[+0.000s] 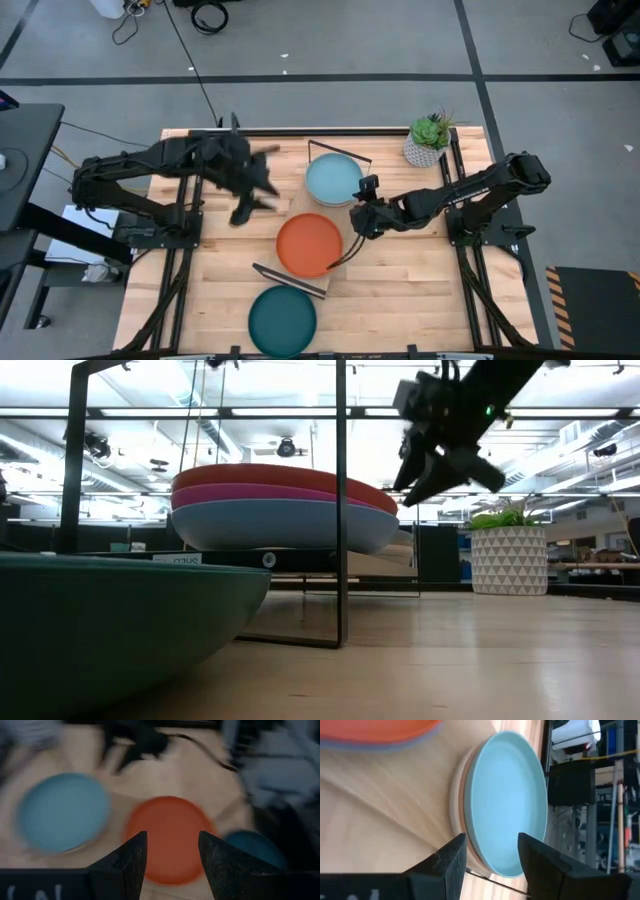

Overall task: Place and stack plates onto a shelf
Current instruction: Stack the dark blue plate on top of the dark orange plate on the shelf

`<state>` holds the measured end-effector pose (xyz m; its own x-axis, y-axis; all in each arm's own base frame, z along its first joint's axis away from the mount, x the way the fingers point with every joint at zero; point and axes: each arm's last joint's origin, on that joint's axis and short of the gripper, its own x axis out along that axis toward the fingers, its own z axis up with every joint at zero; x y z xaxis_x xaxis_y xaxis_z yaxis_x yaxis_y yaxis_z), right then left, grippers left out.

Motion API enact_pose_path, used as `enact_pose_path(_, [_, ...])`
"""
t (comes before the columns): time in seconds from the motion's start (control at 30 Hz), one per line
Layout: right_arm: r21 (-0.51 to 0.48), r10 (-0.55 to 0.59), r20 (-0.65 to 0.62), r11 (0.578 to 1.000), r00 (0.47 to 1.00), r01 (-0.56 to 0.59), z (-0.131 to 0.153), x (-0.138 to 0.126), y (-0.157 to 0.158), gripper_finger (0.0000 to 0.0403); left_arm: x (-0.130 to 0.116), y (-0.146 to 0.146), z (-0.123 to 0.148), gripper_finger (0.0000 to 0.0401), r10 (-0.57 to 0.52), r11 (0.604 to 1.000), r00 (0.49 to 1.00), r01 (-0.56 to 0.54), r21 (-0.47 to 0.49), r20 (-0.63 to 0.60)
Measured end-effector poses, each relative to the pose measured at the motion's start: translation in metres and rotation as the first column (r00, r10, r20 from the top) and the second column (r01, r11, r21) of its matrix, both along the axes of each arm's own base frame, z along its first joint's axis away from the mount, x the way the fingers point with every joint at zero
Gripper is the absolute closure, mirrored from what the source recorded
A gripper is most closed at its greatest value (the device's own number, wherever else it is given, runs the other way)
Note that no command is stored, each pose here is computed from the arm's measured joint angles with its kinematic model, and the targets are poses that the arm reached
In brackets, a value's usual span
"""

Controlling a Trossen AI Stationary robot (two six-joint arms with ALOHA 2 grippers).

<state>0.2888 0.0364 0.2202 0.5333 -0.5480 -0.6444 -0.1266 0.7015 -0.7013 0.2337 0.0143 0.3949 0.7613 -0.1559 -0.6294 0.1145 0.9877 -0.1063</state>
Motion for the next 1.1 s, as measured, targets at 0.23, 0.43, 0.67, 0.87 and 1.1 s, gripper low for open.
enact_pose_path(0.23, [0.174,-0.156,0.076,0.975,0.985,0.141,0.014,-0.008,0.025,0.0222,-0.004,-0.073,0.002,0.0218,-0.215,0.971,0.976,0.21,0.117,0.033])
enact_pose_path(0.43, [0.299,-0.258,0.027,0.924,0.966,0.239,0.008,-0.024,0.043,0.0226,-0.026,-0.137,0.002,0.0218,-0.237,0.959,0.969,0.222,0.177,0.066])
enact_pose_path(0.67, [0.296,-0.312,0.059,0.912,0.948,0.282,0.007,-0.041,0.065,0.0228,-0.035,-0.201,-0.029,0.0218,-0.19,0.951,0.982,0.187,0.247,-0.009])
enact_pose_path(0.87, [0.328,-0.357,0.13,0.896,0.925,0.3,0.008,-0.045,0.075,0.0228,-0.027,-0.246,-0.072,0.0218,-0.189,0.932,0.974,0.218,0.288,-0.126])
enact_pose_path(1.1, [0.305,-0.4,0.278,0.899,0.874,0.314,0.011,-0.048,0.081,0.0228,-0.025,-0.285,-0.12,0.0218,-0.17,0.921,0.957,0.24,0.308,-0.236])
